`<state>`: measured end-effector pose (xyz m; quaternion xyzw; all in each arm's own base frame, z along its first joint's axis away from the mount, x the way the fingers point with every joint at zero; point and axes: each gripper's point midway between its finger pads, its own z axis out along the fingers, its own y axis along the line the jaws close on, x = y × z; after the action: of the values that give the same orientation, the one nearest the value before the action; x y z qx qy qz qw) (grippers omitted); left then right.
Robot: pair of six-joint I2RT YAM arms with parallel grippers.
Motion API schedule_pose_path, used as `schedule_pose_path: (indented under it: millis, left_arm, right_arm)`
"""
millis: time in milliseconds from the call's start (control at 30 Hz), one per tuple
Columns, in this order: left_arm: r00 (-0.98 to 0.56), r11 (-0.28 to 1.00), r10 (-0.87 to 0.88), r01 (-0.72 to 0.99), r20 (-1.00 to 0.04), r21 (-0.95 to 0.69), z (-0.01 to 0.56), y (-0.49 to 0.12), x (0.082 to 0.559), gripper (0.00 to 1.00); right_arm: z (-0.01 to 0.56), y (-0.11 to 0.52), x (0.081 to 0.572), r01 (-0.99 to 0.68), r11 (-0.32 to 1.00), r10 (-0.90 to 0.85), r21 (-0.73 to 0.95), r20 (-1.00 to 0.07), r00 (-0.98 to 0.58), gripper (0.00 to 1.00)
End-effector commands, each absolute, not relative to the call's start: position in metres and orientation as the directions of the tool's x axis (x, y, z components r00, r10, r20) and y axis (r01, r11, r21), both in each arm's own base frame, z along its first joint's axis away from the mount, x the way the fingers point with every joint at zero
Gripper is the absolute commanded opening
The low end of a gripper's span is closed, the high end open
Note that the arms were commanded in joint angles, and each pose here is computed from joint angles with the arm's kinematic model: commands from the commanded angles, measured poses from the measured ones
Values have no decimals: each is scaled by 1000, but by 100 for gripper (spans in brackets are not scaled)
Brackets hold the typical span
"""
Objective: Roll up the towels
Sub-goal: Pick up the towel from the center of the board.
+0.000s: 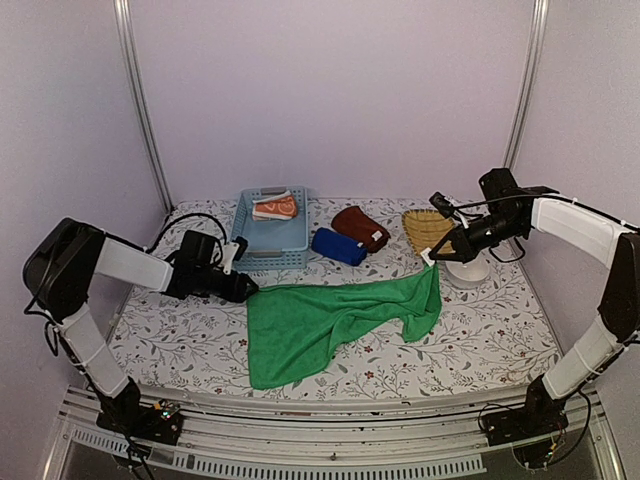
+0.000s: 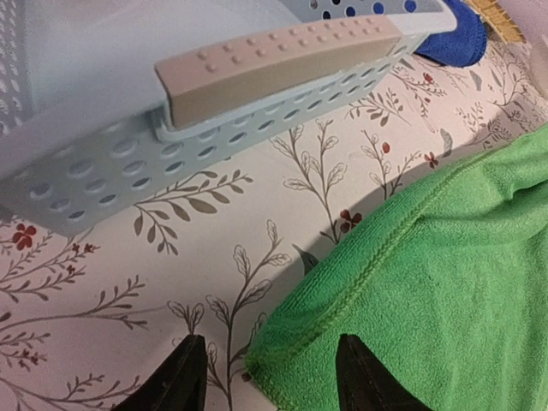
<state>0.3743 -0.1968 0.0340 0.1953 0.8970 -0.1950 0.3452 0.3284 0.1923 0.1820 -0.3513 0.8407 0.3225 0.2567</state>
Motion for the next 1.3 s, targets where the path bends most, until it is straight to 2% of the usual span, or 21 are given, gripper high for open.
schedule_pose_path:
  millis: [0, 500, 733, 900, 933, 1033, 1267]
  left_arm:
    - [-670, 840, 171, 482, -723, -248, 47, -193, 363, 54]
    - [-698, 848, 249, 492, -672, -196, 24, -206, 380, 39]
    - [-691, 843, 281, 509, -666, -173, 20, -212, 382, 25]
    - [-678, 840, 278, 516, -681, -170, 26, -212, 381, 7]
    - [-672, 839, 276, 517, -687, -168, 30, -213, 382, 3]
    - [-653, 836, 259, 520, -712, -174, 47, -215, 384, 0]
    - [-582, 854, 177, 491, -793, -169, 119, -209, 388, 0]
  right_arm:
    - [187, 194, 330, -757, 535, -412, 374, -667, -621, 2]
    - [186, 195, 330, -753, 524, -406, 397, -662, -631, 2]
    - [186, 195, 333, -752, 523, -401, 402, -662, -633, 2]
    - [184, 196, 335, -749, 520, -399, 411, -658, -639, 3]
    - [184, 196, 335, -747, 520, -398, 414, -657, -641, 3]
    - [185, 193, 340, -741, 527, -390, 418, -655, -647, 3]
    - [218, 151, 380, -688, 619, -293, 380, -700, -651, 2]
